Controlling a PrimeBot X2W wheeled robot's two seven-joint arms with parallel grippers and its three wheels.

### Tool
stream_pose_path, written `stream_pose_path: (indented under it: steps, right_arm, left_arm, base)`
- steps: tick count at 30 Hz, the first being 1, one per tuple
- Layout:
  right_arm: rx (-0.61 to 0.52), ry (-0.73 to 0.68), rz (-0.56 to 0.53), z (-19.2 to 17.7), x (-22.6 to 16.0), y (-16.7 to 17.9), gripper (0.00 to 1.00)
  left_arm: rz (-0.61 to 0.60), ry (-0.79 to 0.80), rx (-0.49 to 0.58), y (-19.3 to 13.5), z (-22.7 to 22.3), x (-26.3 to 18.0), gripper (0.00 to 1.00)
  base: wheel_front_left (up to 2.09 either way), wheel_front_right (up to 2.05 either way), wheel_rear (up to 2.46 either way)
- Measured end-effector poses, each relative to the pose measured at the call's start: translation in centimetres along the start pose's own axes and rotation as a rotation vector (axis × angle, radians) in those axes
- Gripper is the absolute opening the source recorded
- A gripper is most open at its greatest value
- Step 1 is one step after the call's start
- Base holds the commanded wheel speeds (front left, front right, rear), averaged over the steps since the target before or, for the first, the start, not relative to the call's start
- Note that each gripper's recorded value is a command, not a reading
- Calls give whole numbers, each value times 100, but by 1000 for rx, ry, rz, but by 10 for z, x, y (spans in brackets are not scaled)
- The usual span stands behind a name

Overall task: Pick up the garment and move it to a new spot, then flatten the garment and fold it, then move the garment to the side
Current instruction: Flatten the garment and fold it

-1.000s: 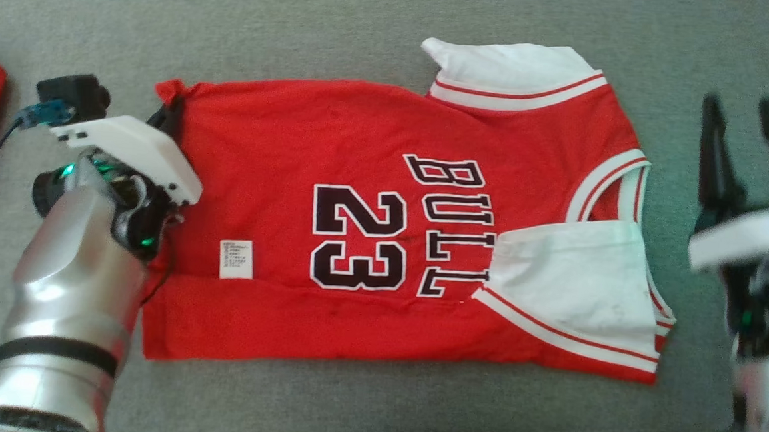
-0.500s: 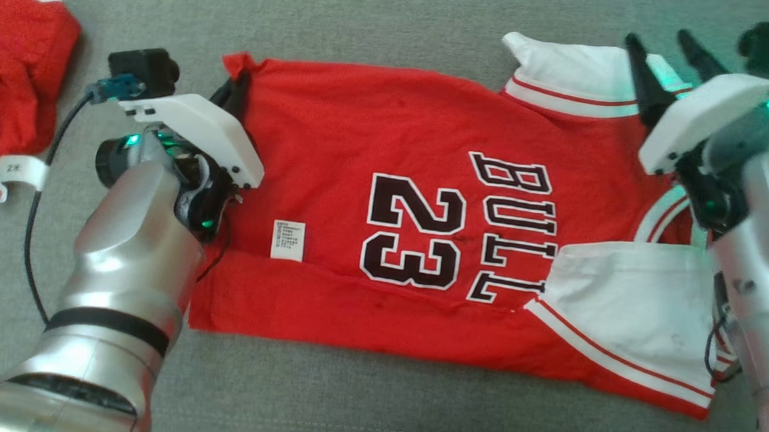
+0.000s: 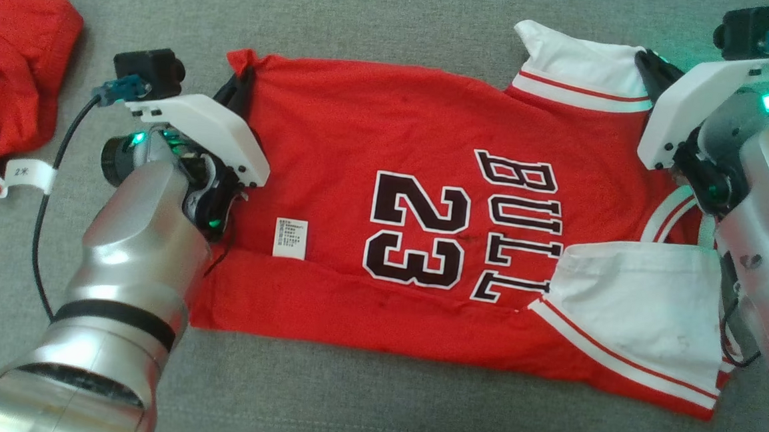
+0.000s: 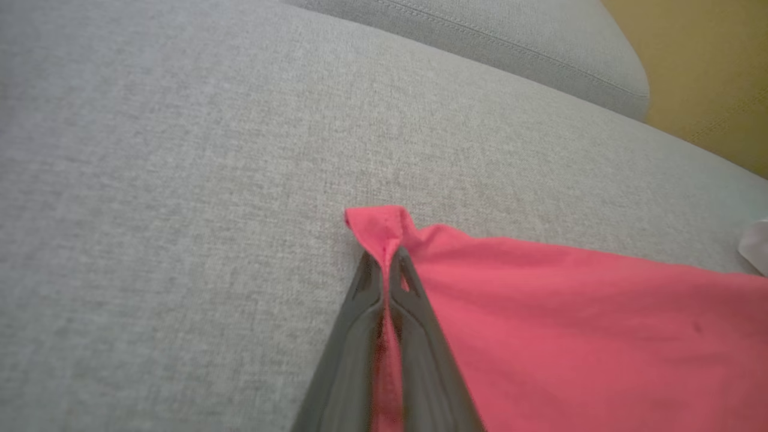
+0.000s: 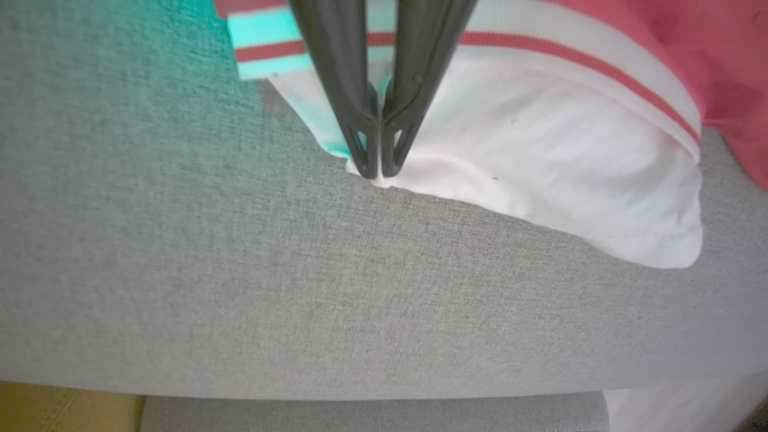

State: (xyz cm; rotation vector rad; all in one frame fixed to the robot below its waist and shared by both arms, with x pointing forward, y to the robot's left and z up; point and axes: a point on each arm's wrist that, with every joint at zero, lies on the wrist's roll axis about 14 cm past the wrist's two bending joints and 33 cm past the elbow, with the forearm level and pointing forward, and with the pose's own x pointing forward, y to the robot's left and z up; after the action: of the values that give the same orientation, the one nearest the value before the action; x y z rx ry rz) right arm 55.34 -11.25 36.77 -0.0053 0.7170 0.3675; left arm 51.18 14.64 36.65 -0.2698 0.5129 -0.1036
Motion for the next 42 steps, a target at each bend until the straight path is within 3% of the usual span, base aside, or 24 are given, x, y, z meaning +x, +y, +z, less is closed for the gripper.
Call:
stream_pose_path:
  steps: [11,22,32,42]
  right_arm:
    - [8,-229,35,46,-24,3,0]
    - [68,-345,60,35,-63,6,0]
    - [165,-357,47,-27,-110,8,0]
    - [220,-321,26,-59,-136,25,0]
  left_arm:
    - [-27,-140,38,-3,35,-6,0]
    - [-52,-200,7,-7,33,-25,0]
    - [-26,-189,-105,-1,-7,-56,0]
    - [20,-115,-140,9,-35,-77,0]
  base:
    - [0,0,0]
    - [0,0,0]
    - [0,0,0]
    - [0,0,0]
